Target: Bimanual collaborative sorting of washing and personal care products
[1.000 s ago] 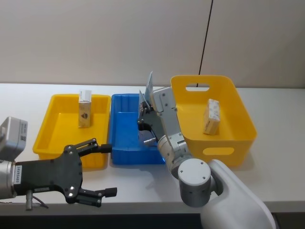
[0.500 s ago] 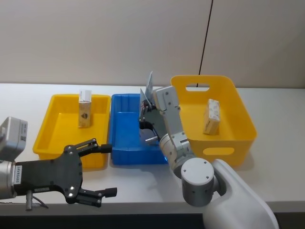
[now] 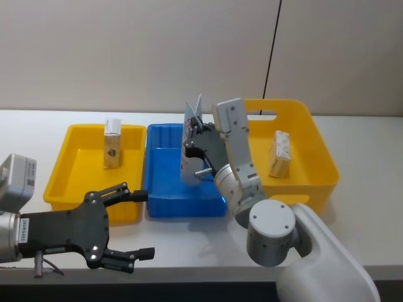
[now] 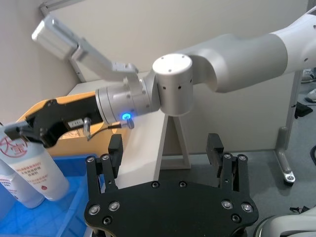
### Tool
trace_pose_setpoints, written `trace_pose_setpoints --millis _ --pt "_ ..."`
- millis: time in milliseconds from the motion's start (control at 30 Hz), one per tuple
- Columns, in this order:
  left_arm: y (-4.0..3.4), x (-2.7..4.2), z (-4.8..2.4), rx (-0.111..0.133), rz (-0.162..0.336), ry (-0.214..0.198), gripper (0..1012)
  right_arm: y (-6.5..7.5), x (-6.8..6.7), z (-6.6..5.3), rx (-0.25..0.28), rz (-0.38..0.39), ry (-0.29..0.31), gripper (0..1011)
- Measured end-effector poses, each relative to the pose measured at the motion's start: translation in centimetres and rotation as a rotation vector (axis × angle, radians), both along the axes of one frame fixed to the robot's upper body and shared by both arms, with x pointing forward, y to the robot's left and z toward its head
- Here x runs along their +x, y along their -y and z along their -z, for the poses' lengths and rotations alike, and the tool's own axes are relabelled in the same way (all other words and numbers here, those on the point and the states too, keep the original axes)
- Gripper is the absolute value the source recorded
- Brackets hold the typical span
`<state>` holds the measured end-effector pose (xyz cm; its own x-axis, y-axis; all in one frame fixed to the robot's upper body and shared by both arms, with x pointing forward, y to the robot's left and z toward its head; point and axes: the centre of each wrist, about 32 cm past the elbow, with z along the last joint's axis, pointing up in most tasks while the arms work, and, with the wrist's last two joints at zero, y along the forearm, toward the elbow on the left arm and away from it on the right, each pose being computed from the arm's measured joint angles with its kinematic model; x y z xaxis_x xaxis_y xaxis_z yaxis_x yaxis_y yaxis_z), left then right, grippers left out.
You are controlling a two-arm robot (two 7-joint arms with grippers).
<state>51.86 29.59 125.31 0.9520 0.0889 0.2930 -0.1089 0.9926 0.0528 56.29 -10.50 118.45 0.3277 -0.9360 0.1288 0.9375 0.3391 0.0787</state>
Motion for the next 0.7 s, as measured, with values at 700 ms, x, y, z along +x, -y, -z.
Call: trace_pose_setpoints --millis 700 --pt "0.00 0.00 0.00 0.000 0.000 0.000 1002 2.2 -2.5 -5.8 0.086 0.004 0.088 0"
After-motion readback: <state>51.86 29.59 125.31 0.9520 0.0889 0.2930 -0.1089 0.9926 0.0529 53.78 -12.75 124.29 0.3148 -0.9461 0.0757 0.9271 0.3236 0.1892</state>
